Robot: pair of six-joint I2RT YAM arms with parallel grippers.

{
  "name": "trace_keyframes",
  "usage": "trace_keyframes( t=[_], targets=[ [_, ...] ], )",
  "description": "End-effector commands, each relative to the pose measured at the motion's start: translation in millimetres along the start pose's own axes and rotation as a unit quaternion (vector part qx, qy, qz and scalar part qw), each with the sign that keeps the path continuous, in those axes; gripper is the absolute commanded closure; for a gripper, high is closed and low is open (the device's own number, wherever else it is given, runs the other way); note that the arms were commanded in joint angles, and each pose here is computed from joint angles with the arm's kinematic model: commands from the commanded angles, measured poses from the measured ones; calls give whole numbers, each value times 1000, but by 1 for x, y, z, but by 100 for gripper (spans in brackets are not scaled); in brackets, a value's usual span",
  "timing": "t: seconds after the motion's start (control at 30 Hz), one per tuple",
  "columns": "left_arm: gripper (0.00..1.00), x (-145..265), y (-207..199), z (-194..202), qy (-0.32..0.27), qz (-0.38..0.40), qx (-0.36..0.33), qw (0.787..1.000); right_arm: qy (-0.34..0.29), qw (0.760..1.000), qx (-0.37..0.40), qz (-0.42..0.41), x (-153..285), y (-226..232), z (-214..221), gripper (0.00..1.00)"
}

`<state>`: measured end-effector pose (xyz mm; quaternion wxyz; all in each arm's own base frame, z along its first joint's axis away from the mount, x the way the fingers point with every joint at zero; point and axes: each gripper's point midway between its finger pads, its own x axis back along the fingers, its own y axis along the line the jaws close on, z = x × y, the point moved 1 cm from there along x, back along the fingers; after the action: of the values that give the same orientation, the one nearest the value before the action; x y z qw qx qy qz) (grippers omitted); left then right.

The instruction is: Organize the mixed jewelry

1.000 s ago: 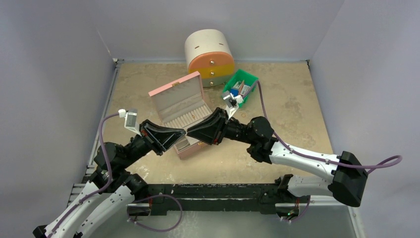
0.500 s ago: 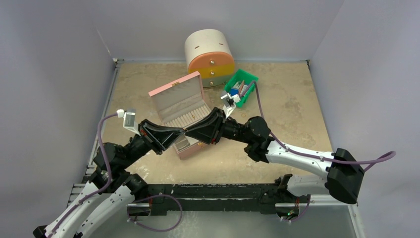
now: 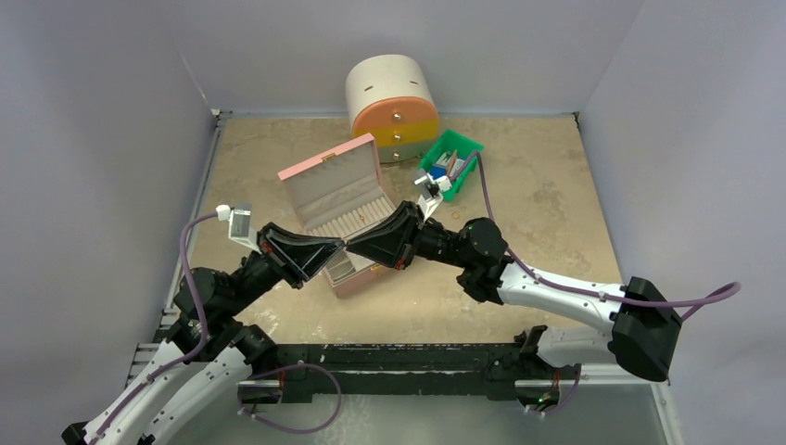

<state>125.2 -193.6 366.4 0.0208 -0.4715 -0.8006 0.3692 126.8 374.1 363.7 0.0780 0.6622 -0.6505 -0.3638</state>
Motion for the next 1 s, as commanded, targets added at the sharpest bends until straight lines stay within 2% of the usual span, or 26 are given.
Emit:
trace_keyframes(
  t=[0.0, 0.17, 0.47, 0.53, 0.67, 0.73, 0.97],
  targets=[
    [100, 0, -10, -12, -26, 17, -3, 999, -25, 999, 15, -37, -4, 20, -18, 90],
    [100, 0, -10, -13, -28, 17, -3, 999, -23, 999, 14, -38, -5, 20, -18, 100],
    [100, 1, 1, -10, -22, -13, -7, 1000, -22, 999, 26, -24, -5, 19, -21, 100],
    [93, 2, 8, -13, -24, -39, -10, 999, -7, 1000, 28, -1, -6, 11, -17, 100],
    [68, 13, 27, -25, -39, -119, -33, 992, 26, 996, 46, 77, -5, -12, -14, 100],
    [59, 22, 36, -34, -52, -160, -48, 985, 36, 990, 60, 122, -1, -24, -16, 100],
    [50, 60, 65, -61, -82, -294, -98, 947, 69, 956, 112, 263, 13, -66, -25, 100]
  ],
)
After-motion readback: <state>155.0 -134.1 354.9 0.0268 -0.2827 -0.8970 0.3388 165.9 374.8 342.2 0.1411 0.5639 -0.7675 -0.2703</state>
